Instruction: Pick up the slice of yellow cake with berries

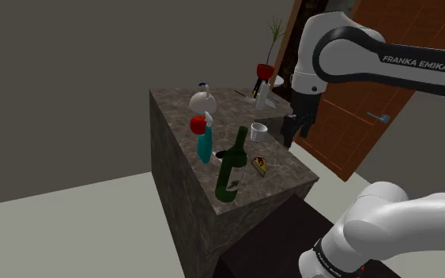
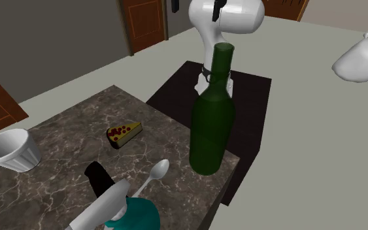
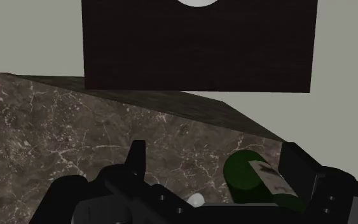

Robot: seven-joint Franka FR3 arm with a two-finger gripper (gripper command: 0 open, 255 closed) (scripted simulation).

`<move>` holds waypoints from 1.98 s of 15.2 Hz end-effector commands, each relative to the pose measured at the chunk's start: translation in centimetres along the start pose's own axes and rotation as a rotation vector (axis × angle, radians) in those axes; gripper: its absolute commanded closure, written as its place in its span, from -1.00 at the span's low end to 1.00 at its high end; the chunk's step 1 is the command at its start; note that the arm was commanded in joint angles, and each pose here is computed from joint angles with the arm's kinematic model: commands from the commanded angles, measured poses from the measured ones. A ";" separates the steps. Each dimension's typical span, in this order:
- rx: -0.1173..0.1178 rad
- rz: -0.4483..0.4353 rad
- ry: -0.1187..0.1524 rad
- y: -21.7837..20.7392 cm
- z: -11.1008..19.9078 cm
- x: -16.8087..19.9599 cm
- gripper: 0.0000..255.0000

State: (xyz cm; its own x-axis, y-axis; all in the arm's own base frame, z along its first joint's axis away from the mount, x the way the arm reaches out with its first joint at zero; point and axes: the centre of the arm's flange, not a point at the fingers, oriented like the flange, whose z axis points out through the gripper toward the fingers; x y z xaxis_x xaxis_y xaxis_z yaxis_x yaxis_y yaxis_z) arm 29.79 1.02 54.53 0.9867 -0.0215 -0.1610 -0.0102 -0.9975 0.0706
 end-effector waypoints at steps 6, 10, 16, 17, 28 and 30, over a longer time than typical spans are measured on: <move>0.014 0.053 -0.008 2.6 4.5 4.3 -1.00; 0.025 0.096 -0.015 4.8 8.1 7.7 -1.00; 0.042 0.159 -0.024 8.3 13.7 12.5 -1.00; 0.045 0.170 -0.026 8.9 14.6 13.3 -1.00; 0.075 0.282 -0.043 15.5 24.6 20.9 -1.00; 0.075 0.282 -0.043 15.4 25.6 21.0 -1.00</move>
State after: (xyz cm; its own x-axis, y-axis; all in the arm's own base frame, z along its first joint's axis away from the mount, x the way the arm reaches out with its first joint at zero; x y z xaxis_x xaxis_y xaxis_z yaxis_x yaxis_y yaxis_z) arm 46.14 -16.40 27.52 0.9361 -0.2977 -0.1876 -0.2943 -0.9546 0.0461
